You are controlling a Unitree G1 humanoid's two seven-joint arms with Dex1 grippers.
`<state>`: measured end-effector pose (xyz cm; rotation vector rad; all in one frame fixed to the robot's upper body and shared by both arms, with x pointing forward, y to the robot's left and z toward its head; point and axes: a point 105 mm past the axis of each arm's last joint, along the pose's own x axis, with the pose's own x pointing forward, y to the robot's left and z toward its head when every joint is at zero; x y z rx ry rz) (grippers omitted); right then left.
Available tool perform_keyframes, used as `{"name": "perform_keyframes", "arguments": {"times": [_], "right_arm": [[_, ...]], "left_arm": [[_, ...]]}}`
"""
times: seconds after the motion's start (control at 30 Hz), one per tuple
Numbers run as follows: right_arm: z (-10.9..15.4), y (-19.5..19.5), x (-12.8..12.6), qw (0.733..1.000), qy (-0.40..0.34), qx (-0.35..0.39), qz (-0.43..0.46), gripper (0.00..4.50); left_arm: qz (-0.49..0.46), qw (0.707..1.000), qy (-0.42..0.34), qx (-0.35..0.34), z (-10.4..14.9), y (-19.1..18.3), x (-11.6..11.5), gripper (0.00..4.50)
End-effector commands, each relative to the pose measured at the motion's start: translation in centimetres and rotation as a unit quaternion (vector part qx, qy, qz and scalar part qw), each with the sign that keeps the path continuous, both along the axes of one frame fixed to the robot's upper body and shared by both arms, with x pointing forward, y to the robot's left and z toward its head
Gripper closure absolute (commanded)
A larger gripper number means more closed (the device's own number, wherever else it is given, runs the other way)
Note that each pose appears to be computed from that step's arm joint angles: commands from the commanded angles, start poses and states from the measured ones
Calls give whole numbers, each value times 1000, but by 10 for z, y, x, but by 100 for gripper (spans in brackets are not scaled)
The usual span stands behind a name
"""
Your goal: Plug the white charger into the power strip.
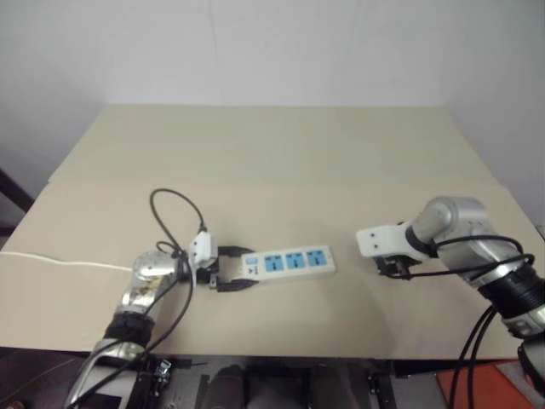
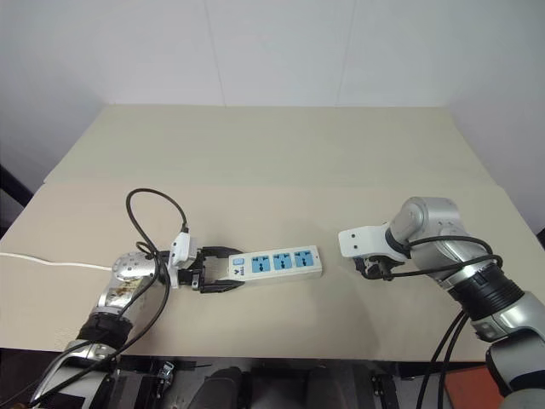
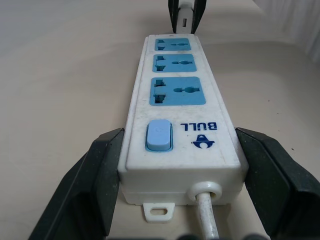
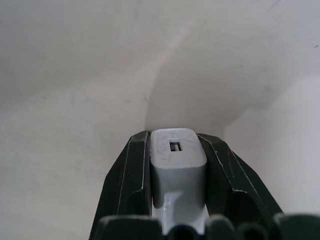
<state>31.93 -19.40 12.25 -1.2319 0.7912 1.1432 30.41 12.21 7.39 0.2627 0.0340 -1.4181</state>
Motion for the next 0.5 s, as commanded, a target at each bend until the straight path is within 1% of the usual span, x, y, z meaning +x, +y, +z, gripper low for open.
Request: {"name": "perform_keyframes", "arguments": {"times": [0.03,0.07,0.1,0.13,0.17,0.2,0.23,0.27,0.33,0.37,0.4,0.43,0.5], "right_arm": [[47,29,8,985,-54,161,-10,339],[62,40,9,971,-65,230,-10,339],[74,46,10,956,-74,282,-14,339],[80,50,11,947,-79,311,-18,339],[91,59,10,921,-72,382,-21,339],[98,64,9,903,-63,425,-23,339],[104,71,7,875,-39,483,-24,339],[107,75,5,854,-22,519,-25,339],[106,89,-2,802,28,597,-3,339],[104,94,-3,783,41,621,0,339],[103,100,-5,753,60,655,6,339],[102,104,-6,729,71,680,13,339],[94,114,-6,700,85,709,14,339]], "left_arm": [[-35,998,40,40,-23,-4,-10,129],[-39,998,39,41,-23,-4,-10,129],[-45,997,37,43,-22,-4,-9,129],[-49,997,36,44,-22,-4,-9,129],[-57,997,37,45,-22,-5,-9,129],[-63,996,38,45,-22,-5,-10,129],[-71,996,38,49,-23,-5,-10,129],[-77,995,37,52,-23,-6,-11,129],[-83,994,37,55,-24,-6,-10,129],[-83,994,36,54,-24,-6,-10,129],[-82,995,36,50,-23,-6,-9,129],[-79,995,36,45,-22,-6,-8,129],[-74,996,37,36,-21,-7,-8,129]]}}
